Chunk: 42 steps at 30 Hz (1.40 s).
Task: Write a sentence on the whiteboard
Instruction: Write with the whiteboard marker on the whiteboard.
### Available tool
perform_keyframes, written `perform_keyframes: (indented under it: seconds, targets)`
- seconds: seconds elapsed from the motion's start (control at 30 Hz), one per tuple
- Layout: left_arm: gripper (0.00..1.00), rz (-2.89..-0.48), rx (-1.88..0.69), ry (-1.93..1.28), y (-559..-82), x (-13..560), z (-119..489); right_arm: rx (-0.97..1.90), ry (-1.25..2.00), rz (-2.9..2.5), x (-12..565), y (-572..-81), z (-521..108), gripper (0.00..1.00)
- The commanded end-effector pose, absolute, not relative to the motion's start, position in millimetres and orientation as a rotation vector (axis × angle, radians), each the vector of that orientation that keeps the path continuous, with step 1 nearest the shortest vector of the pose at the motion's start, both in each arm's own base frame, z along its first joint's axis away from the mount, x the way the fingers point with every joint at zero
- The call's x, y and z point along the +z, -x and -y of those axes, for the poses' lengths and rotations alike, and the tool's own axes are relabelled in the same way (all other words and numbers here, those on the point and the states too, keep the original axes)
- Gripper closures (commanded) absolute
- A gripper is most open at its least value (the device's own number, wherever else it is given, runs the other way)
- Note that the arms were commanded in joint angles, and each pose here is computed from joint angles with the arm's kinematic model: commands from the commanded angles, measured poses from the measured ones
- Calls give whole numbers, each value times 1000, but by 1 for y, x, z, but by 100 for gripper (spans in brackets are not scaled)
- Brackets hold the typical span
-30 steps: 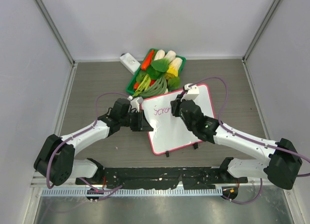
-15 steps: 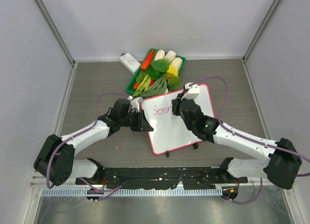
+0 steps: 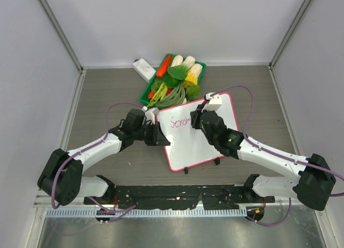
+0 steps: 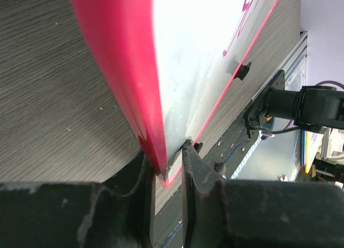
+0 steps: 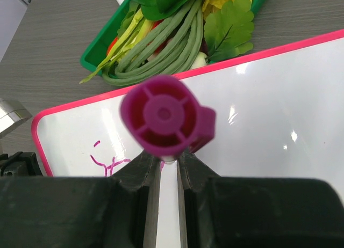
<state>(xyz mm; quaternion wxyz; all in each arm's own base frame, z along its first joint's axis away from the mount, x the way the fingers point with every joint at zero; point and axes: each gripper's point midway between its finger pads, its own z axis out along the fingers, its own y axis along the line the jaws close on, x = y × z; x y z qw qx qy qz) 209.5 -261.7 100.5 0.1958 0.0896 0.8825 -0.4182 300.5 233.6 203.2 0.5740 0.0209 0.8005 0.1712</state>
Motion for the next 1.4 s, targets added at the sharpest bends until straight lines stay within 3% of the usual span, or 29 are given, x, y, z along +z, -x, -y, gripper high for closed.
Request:
perform_keyframes:
  seconds: [0.0, 0.3, 0.73, 1.37]
  targets:
    - [100, -2565, -935, -291, -208, 67, 240, 380, -35, -1923, 188, -294, -226, 99]
    - [100, -2567, -936, -294, -207, 67, 240, 396, -30, -1926, 188, -289, -225, 99]
    - [100, -2564, -929, -293, -206, 68, 240, 434, -75, -1776, 255, -299, -218, 99]
    - [100, -2572, -918, -292, -206, 66, 239, 452, -33, -1842, 230, -311, -225, 98]
